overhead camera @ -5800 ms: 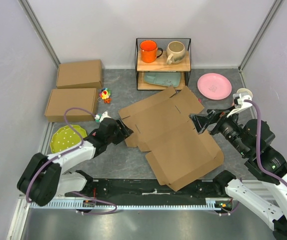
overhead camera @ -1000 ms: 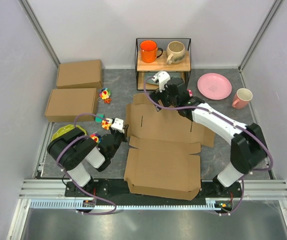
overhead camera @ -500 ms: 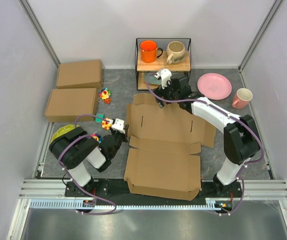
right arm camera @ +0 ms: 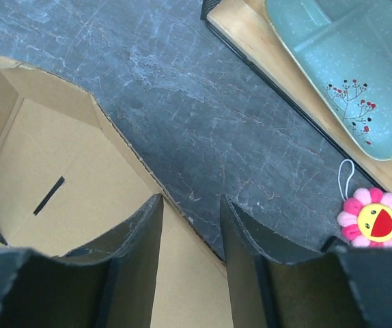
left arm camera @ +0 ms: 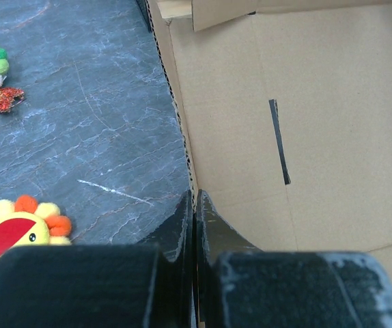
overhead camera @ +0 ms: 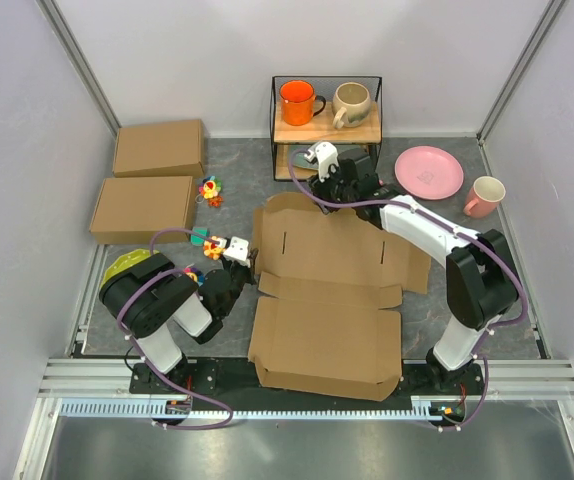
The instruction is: Fold the paper box
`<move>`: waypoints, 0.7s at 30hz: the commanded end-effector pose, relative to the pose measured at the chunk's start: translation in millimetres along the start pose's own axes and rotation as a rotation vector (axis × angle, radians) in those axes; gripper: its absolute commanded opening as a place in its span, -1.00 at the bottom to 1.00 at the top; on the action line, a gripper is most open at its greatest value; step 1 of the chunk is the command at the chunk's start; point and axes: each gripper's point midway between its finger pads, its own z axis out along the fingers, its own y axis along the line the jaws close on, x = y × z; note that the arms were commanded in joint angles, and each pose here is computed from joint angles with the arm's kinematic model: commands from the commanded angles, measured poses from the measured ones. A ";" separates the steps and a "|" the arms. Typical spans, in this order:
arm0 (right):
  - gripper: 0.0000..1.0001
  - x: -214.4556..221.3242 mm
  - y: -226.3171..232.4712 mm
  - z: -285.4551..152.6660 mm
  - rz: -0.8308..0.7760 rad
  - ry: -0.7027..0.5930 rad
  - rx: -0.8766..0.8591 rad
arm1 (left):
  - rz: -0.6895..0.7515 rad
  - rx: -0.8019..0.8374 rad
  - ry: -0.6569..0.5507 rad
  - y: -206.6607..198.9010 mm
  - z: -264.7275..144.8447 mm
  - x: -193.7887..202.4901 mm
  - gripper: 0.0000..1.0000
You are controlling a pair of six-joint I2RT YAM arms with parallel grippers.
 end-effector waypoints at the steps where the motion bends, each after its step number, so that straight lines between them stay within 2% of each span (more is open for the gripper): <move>1: -0.11 7.9 15.2 5.1 -0.013 0.021 -0.034 | -0.006 0.004 -0.137 -1.7 -1.1 -30.8 -0.96; 6: -0.33 7.7 21.9 7.9 -0.036 0.030 -0.039 | -0.010 0.004 -0.143 -2.3 0.0 -32.8 -0.96; 7: -0.31 7.2 21.8 8.3 -0.044 0.032 -0.031 | -0.010 0.004 -0.143 -2.3 0.0 -32.8 -0.96; 8: -0.21 7.4 22.3 9.0 -0.049 0.033 -0.026 | -0.010 0.010 -0.143 -3.6 -0.1 -32.8 -0.96; 9: 0.11 9.8 21.8 9.8 -0.054 0.041 -0.017 | -0.009 0.011 -0.143 -3.9 -0.1 -32.7 -0.97; 12: 0.48 7.7 17.7 10.9 -0.064 0.040 0.008 | -0.009 0.021 -0.135 -5.1 -0.3 -30.2 -0.97; 14: 0.58 3.0 12.6 12.7 -0.069 0.034 0.033 | -0.008 0.031 -0.134 -7.3 -0.5 -29.7 -0.96; 17: 0.61 0.3 10.1 18.2 -0.072 0.040 0.046 | -0.012 0.039 -0.129 -9.1 -1.4 -28.1 -0.97; 20: 0.52 1.2 11.6 24.7 -0.076 0.049 0.039 | -0.012 0.039 -0.123 -8.8 -3.0 -26.2 -0.97; 21: 0.43 2.2 12.2 26.2 -0.075 0.053 0.035 | -0.014 0.036 -0.120 -8.0 -4.1 -25.3 -0.97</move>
